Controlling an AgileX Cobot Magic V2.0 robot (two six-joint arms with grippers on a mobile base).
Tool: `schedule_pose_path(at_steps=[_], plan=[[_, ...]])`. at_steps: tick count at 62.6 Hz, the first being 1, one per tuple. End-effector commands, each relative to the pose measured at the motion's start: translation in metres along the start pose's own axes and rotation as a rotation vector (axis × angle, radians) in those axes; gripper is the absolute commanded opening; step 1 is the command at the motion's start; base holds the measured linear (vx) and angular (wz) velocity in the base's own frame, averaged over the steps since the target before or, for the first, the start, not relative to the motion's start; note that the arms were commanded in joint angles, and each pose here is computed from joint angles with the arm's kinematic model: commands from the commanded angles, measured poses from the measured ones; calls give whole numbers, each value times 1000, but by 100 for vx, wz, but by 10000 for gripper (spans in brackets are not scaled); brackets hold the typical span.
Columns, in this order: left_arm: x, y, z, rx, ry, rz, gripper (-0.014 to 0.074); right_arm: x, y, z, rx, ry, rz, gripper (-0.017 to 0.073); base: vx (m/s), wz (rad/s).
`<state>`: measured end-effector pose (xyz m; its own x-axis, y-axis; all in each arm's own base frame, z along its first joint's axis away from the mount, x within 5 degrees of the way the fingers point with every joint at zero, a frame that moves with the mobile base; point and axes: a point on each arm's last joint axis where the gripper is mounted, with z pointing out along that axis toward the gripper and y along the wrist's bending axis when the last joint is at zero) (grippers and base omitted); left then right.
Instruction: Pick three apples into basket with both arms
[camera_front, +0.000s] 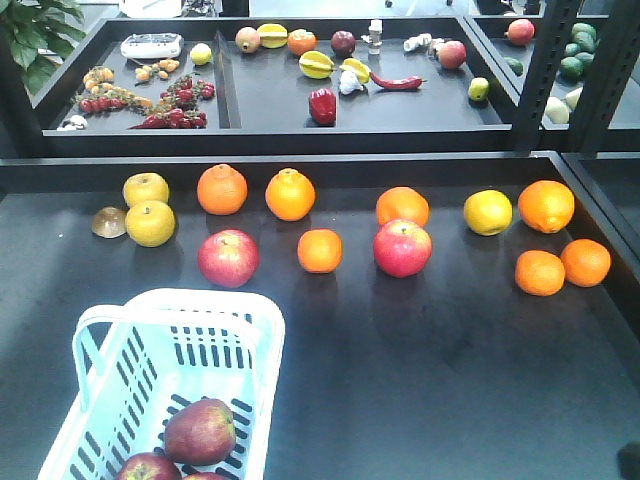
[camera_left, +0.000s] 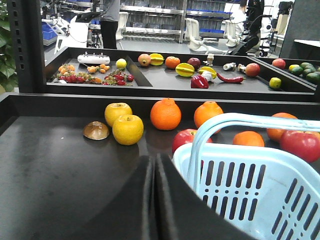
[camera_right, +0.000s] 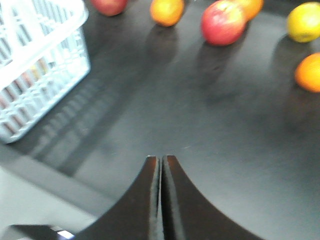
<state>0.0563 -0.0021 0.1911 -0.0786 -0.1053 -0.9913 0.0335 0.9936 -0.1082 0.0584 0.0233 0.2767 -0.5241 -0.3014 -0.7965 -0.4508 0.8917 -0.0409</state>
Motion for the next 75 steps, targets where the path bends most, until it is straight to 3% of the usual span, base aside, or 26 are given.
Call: schedule_pose_path(at_steps=[1, 14, 23, 31, 45, 54, 67, 75], plan=[[-16, -2, -3, 17, -118, 0, -6, -13, 6, -2, -66, -82, 28, -5, 0, 0], [-16, -2, -3, 17, -118, 0, -6, -3, 13, 19, -105, -178, -4, -5, 0, 0], [-16, -2, -3, 17, -118, 0, -6, 17, 9, 36, -52, -147, 141, -5, 0, 0], [-16, -2, -3, 17, -118, 0, -6, 26, 2, 41, 10, -263, 279, -5, 0, 0], [-16, -2, -3, 17, -118, 0, -6, 56, -8, 45, 158, -534, 367, -5, 0, 0], [-16, -2, -3, 17, -118, 0, -6, 72, -11, 46, 241, -631, 385, -5, 0, 0], [-16, -2, -3, 16, -117, 0, -6, 74, -17, 40, 391, -665, 323, -5, 0, 0], [-16, -2, -3, 16, -117, 0, -6, 74, -17, 40, 413, -659, 299, -5, 0, 0]])
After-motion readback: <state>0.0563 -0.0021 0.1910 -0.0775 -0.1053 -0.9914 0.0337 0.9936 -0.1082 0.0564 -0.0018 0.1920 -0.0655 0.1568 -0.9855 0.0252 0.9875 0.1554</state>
